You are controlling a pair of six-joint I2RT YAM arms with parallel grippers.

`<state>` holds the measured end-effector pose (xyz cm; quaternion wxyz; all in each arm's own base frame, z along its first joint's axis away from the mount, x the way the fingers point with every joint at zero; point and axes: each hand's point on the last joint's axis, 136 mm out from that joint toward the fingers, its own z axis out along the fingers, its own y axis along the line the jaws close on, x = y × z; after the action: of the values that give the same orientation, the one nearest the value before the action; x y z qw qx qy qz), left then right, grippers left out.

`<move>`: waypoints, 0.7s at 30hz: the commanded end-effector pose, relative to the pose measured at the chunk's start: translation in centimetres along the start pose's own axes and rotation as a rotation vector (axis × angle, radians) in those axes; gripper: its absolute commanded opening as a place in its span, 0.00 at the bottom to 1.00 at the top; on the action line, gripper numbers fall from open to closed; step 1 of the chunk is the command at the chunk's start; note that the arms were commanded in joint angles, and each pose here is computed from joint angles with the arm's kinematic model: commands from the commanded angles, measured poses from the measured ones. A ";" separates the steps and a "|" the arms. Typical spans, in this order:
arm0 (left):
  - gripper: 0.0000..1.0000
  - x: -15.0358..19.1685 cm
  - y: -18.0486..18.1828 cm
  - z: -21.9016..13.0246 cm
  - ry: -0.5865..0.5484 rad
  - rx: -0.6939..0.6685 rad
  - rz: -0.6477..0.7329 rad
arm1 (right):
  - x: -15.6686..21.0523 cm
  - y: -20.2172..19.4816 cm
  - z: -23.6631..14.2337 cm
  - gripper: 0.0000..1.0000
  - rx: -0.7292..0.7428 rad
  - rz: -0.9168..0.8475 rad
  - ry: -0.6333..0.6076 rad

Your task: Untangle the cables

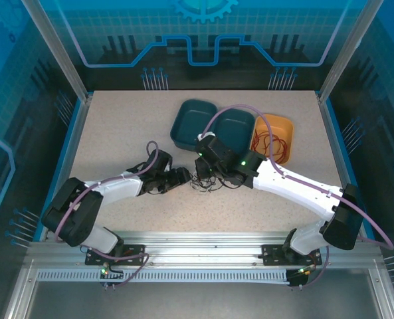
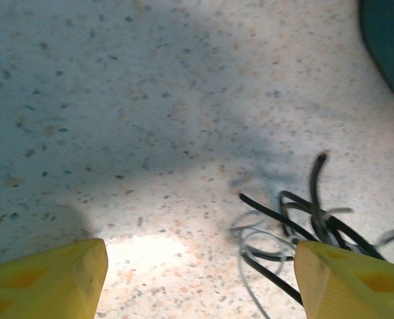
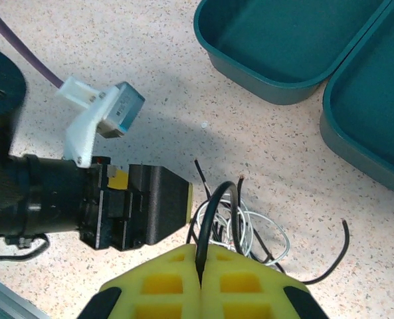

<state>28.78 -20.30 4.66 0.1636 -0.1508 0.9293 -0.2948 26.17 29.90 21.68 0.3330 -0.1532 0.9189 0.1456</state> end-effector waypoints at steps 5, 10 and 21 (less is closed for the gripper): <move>0.76 -1.1 -4.2 -3.8 -0.072 0.137 0.114 | -0.7 0.1 -1.3 0.00 -0.001 -0.001 -0.029; 0.84 -1.9 -5.6 -5.0 -0.113 0.166 0.149 | -0.7 0.3 -1.3 0.00 -0.021 0.004 -0.042; 0.85 0.9 -6.2 -1.4 0.027 0.156 0.170 | -1.1 0.4 -2.2 0.00 -0.061 0.029 -0.088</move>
<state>28.89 -23.28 9.08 0.2006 -0.0808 0.9151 -0.3404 25.83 29.37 22.97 0.3505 -0.1477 0.9104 0.1629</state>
